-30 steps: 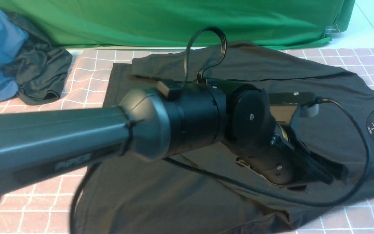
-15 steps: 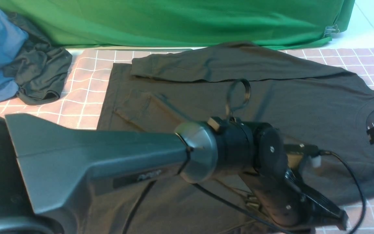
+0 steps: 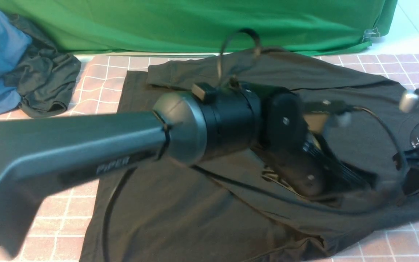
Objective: Fold a long-sleeved shirt over a pink coffee tablecloth.
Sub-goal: 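Grab the top left corner of the dark shirt with the left gripper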
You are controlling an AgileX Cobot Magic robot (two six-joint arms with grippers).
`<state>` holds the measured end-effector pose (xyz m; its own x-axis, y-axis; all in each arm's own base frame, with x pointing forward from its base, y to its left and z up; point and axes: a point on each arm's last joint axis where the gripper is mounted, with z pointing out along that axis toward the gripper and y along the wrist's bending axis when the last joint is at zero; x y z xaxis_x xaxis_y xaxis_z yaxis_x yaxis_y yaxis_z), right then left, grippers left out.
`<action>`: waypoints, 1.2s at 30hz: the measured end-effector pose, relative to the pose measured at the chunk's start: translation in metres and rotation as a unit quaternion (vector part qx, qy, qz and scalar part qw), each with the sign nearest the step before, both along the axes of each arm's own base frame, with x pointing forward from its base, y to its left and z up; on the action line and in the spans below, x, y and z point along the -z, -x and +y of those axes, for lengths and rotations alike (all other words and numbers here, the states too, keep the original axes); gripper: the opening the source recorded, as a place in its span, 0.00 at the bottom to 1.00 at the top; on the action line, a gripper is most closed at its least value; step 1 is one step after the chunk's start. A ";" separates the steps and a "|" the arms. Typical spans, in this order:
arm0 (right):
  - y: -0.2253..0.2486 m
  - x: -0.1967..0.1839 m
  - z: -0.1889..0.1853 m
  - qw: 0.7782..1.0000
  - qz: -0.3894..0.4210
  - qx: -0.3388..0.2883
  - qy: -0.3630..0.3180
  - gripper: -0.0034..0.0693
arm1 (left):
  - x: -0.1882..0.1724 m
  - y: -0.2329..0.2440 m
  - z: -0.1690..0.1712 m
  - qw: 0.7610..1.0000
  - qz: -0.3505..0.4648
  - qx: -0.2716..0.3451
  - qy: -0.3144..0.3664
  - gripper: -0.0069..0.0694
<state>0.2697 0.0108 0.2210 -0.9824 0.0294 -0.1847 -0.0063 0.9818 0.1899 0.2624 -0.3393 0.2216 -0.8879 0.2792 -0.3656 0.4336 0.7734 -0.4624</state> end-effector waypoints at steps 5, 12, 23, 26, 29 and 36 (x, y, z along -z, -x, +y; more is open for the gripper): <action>-0.014 0.024 0.001 1.000 0.013 0.012 -0.012 0.09 | 0.049 -0.010 -0.008 0.998 0.055 -0.009 -0.006 0.12; -0.030 0.059 -0.001 1.000 0.024 0.020 -0.004 0.10 | 0.077 0.013 -0.027 0.993 0.111 0.036 -0.009 0.13; -0.042 0.062 -0.027 0.998 -0.035 0.053 0.029 0.12 | 0.064 0.044 -0.036 0.988 0.108 0.105 -0.034 0.13; -0.040 0.060 -0.039 0.997 -0.030 0.068 0.030 0.14 | 0.031 0.038 -0.025 0.992 0.065 0.105 -0.027 0.13; -0.030 0.044 -0.045 0.997 -0.026 0.062 0.030 0.14 | -0.023 0.012 0.012 0.999 0.004 0.038 -0.020 0.13; -0.002 -0.025 -0.037 0.992 -0.112 0.060 0.022 0.14 | -0.087 -0.087 0.135 0.979 -0.047 -0.196 0.009 0.13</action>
<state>0.2721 -0.0258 0.2460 -0.9064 0.1313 -0.4014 0.0746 0.9853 0.1537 0.3495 -0.2039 0.3084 -0.8881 -0.0843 -0.4518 0.1458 0.8807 -0.4508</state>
